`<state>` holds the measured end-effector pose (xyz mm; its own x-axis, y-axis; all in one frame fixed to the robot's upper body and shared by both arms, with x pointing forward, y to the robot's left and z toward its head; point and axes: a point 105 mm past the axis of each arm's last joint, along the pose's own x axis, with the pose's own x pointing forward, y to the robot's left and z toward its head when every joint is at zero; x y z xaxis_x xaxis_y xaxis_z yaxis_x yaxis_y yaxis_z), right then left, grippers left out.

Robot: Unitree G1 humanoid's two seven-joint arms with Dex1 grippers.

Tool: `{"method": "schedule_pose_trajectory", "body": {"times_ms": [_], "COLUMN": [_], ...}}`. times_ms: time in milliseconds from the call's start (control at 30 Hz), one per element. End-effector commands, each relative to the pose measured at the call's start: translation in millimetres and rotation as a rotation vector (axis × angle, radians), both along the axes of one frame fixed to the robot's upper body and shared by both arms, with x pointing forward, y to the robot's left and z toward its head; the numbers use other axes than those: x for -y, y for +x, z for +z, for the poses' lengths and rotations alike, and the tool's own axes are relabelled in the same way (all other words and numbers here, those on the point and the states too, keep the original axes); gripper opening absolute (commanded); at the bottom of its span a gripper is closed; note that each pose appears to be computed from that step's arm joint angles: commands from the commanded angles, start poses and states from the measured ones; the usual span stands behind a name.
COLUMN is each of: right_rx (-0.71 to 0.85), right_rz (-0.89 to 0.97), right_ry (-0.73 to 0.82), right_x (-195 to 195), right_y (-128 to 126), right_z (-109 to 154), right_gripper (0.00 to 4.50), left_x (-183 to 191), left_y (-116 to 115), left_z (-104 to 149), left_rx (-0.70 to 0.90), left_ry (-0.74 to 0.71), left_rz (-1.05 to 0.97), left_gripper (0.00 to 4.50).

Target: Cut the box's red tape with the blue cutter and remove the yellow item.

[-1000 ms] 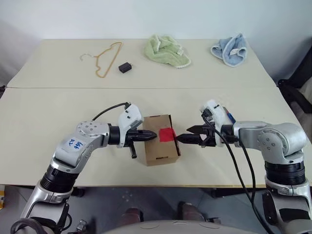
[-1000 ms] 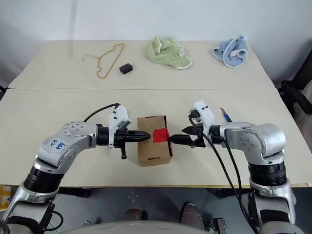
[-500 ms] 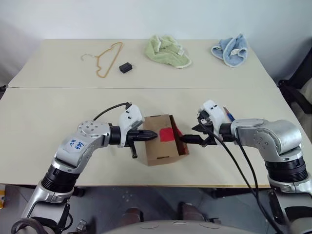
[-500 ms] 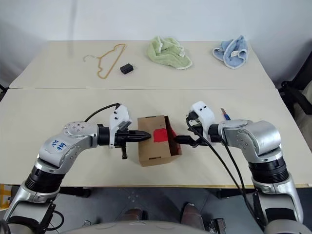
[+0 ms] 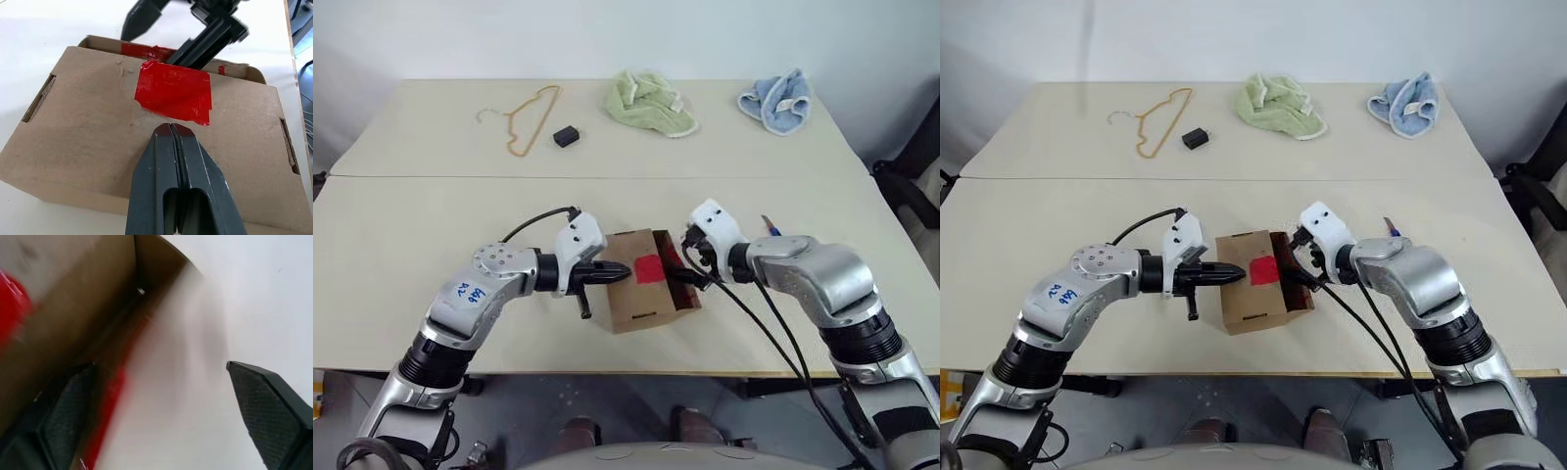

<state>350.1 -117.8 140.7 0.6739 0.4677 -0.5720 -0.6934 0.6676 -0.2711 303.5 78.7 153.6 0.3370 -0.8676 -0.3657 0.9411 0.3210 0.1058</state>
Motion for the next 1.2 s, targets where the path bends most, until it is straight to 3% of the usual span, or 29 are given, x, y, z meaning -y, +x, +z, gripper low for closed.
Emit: {"method": "schedule_pose_trajectory", "body": {"times_ms": [33,200,367,500,600,767,900,1100,1200], "right_rx": [0.067,0.085,0.035,-0.107,-0.327,-0.496,-0.547,-0.621,-0.645], "right_rz": [-0.037,0.010,0.022,-0.013,0.026,0.051,0.063,0.126,0.149], "right_ry": [-0.111,-0.145,0.019,0.270,0.374,0.489,0.534,0.484,0.461], "right_x": [26,27,22,35,40,25,13,-5,-11], "right_y": [9,6,1,5,-5,0,4,-4,-7], "right_z": [-7,-16,-9,10,6,-2,-6,-23,-29], "right_gripper": [4.47,4.47,4.47,4.47,4.47,4.47,4.47,4.47,3.84], "left_x": [-6,-6,-7,-7,-9,-10,-10,-11,-11], "left_y": [-3,-6,-6,-9,-11,-8,-8,-9,-8], "left_z": [-28,-30,-29,-27,-27,-24,-23,-21,-21], "left_rx": [-0.086,-0.093,-0.090,-0.075,-0.067,-0.041,-0.035,-0.032,-0.029], "left_ry": [0.067,0.064,0.062,0.065,0.064,0.049,0.044,0.040,0.036], "left_rz": [0.029,0.030,0.038,0.022,0.013,0.026,0.027,0.032,0.034], "left_gripper": [0.00,0.00,0.00,0.00,0.00,0.00,0.00,0.00,0.00]}}
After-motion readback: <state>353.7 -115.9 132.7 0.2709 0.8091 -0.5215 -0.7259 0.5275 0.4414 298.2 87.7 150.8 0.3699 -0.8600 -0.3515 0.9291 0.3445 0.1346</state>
